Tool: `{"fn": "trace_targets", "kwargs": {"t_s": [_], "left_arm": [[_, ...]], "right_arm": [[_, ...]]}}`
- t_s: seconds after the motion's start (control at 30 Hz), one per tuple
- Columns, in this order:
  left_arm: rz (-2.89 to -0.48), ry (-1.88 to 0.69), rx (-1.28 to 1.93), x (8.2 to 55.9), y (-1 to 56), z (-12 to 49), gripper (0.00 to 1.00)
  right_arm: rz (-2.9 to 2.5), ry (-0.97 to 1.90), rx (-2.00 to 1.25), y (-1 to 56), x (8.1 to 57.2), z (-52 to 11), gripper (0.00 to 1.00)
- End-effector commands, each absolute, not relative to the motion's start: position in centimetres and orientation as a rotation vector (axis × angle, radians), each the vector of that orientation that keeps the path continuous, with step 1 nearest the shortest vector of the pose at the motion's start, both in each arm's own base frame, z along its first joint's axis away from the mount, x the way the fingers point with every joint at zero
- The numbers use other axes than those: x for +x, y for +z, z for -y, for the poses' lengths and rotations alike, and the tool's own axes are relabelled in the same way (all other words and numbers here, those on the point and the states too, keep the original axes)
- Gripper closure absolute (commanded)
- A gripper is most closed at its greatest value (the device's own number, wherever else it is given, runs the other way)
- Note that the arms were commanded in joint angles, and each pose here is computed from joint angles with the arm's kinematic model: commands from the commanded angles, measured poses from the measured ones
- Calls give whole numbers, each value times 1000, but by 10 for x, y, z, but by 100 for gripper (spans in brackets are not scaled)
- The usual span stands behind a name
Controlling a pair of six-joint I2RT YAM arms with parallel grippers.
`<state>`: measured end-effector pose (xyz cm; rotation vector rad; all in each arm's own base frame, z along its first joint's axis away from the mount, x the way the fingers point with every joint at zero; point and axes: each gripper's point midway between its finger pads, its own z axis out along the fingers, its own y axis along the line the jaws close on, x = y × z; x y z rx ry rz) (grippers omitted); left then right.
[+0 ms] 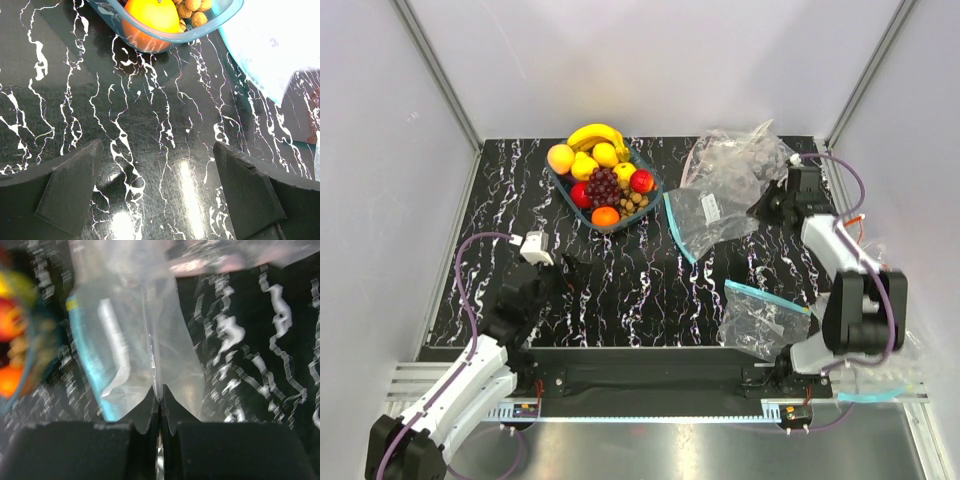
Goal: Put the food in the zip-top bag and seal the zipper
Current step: Pick up the zipper food storage bag at the center of the board.
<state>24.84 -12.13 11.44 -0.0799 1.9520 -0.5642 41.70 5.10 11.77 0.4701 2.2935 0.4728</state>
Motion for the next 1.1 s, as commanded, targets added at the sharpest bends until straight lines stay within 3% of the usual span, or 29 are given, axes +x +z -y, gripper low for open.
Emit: {"fn": "trace_targets", "kwargs": {"t_s": [0.0, 0.07, 0.2, 0.23, 0.27, 0.3, 0.37, 0.47, 0.53, 0.6, 0.7, 0.9, 1.07], "left_arm": [[-1851, -590, -62, 258, 149, 126, 1], [-1850, -594, -61, 257, 149, 127, 1], [-1848, -606, -58, 255, 151, 128, 1], [-1846, -608, -57, 255, 151, 128, 1], [-1847, -607, -57, 254, 151, 128, 1], [-1839, -610, -57, 254, 153, 128, 1], [-1838, -609, -55, 252, 153, 127, 1], [-1829, -608, -57, 252, 154, 127, 1], [-1829, -607, -55, 252, 155, 127, 1], [-1831, -606, -58, 252, 155, 126, 1], [-1830, -603, -60, 252, 156, 126, 1], [-1845, -593, -64, 253, 153, 126, 1], [-1860, -580, -75, 255, 150, 124, 1]], "right_arm": [[-2267, 656, 321, 151, 375, -79, 96], [-2275, 736, 266, 160, 351, -90, 100], [-2407, 794, 190, 143, 310, -109, 100], [-2439, 742, 207, 136, 305, -104, 96], [-2493, 685, 242, 128, 295, -97, 75], [-2510, 557, 304, 120, 293, -81, 44], [-2456, 499, 344, 131, 290, -75, 1], [-2370, 493, 323, 159, 290, -76, 1], [-2313, 489, 235, 181, 288, -86, 11], [-2266, 515, 141, 204, 286, -100, 15], [-2229, 596, -41, 227, 279, -135, 31], [-2293, 640, -439, 210, 250, -218, 37], [-2346, 491, -653, 170, 234, -266, 31]]}}
